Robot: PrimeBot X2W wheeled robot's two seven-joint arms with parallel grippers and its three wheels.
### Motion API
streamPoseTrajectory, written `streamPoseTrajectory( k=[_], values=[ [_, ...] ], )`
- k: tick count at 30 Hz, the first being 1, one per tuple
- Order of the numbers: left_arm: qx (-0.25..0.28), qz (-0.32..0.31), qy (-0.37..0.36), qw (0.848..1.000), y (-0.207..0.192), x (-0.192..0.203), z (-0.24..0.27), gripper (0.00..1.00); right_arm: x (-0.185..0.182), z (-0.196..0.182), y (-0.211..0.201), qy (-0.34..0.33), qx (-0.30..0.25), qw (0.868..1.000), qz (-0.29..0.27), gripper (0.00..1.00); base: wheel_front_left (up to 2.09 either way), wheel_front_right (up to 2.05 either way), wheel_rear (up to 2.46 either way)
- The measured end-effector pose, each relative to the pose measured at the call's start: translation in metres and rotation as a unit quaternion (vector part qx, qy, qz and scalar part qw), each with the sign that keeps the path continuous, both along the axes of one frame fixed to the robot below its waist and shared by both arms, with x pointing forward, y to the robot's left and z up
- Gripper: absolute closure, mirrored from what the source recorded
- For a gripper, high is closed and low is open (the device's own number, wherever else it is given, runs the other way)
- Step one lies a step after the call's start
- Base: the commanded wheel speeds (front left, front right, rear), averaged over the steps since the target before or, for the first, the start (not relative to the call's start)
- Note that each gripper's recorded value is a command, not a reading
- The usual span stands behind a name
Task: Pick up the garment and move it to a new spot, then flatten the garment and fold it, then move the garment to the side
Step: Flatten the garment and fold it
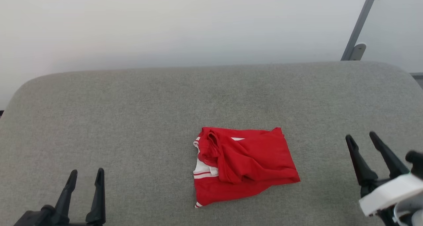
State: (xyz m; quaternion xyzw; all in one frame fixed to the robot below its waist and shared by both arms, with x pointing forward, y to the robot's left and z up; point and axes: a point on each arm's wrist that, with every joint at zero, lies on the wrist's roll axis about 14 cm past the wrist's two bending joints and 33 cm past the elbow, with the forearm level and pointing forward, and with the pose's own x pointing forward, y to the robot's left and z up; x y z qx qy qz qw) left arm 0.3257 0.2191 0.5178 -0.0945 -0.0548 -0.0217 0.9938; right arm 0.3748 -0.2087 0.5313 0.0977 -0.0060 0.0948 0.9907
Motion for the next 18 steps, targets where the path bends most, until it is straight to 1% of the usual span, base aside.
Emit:
streamPoseTrajectory(
  k=[11, 18],
  values=[
    [0.016, 0.013, 0.009, 1.000, 0.010, -0.014, -0.006, 0.00, -0.026, -0.021, -0.006, -0.007, 0.014, 1.000, -0.023, 0.00, 0.00, 0.00, 0.00],
    [0.015, 0.027, 0.014, 0.999, 0.016, -0.022, -0.010, 0.00, -0.036, -0.030, -0.004, -0.001, 0.021, 0.999, -0.030, 0.00, 0.00, 0.00, 0.00]
  ],
)
